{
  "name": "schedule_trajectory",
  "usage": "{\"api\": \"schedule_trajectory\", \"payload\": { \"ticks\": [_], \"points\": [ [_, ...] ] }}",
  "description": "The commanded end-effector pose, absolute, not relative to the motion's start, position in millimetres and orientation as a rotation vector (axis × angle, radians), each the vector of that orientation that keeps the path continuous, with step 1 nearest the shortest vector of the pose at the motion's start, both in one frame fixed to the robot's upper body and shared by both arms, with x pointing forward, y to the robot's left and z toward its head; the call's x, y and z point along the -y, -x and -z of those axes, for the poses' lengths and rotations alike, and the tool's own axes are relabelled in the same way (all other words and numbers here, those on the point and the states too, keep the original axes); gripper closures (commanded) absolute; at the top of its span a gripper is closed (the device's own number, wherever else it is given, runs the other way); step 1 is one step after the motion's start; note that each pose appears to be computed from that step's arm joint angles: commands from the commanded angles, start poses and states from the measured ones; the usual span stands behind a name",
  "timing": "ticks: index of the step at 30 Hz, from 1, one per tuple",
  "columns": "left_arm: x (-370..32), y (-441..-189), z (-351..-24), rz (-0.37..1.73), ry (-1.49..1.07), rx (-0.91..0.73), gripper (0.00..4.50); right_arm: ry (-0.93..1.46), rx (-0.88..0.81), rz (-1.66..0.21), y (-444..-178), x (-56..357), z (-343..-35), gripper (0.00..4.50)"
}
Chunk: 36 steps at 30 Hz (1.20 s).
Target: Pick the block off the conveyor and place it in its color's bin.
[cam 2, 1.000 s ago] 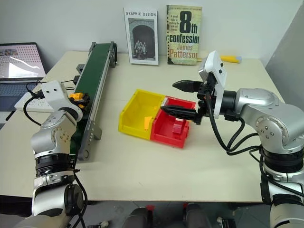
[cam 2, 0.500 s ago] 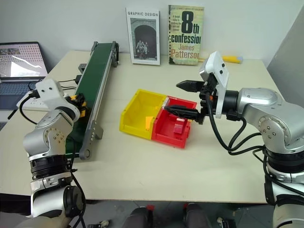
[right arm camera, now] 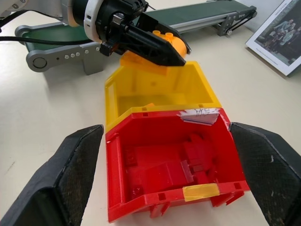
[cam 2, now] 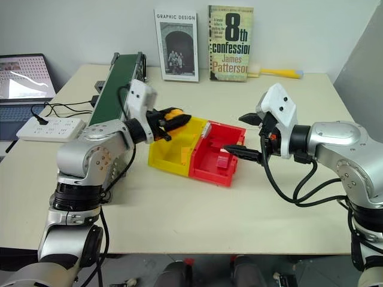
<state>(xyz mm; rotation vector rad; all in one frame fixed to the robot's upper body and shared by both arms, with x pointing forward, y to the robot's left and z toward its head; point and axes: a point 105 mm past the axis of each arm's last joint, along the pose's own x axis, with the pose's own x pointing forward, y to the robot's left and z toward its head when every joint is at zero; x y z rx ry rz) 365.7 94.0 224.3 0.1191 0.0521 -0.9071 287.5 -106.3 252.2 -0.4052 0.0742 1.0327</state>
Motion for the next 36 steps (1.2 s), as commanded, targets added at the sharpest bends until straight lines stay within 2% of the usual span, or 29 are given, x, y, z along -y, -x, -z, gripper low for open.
{"api": "schedule_trajectory", "payload": {
  "ticks": [1,9,17,19,20,21,24,25,30,31,36],
  "points": [
    [-89,-368,-237,0.927,-0.159,0.001,2.95,0.424,-0.024,-1.007,-280,110,-264,0.0],
    [-118,-393,-231,0.751,-0.26,0.003,2.95,0.415,-0.031,-1.014,-275,108,-261,0.0],
    [-137,-401,-210,0.672,-0.289,-0.044,2.95,0.418,-0.035,-1.071,-271,100,-261,0.0],
    [-136,-400,-211,0.683,-0.257,-0.04,2.25,0.419,-0.035,-1.076,-271,100,-262,0.0],
    [-136,-399,-211,0.69,-0.25,-0.038,2.24,0.419,-0.035,-1.077,-271,100,-262,0.0],
    [-135,-398,-211,0.696,-0.239,-0.037,2.06,0.42,-0.035,-1.078,-272,100,-262,0.0],
    [-135,-395,-215,0.707,-0.201,-0.028,1.31,0.418,-0.036,-1.079,-273,100,-262,0.0],
    [-135,-394,-215,0.707,-0.199,-0.027,1.21,0.418,-0.037,-1.078,-274,100,-262,0.0],
    [-145,-388,-222,0.708,-0.221,-0.03,0.15,0.416,-0.038,-1.074,-278,101,-261,0.0],
    [-146,-387,-222,0.713,-0.231,-0.033,0.01,0.416,-0.038,-1.074,-278,101,-260,0.0],
    [-163,-368,-223,0.794,-0.39,-0.105,0.01,0.44,-0.058,-1.055,-285,112,-258,0.0]
  ]
}}
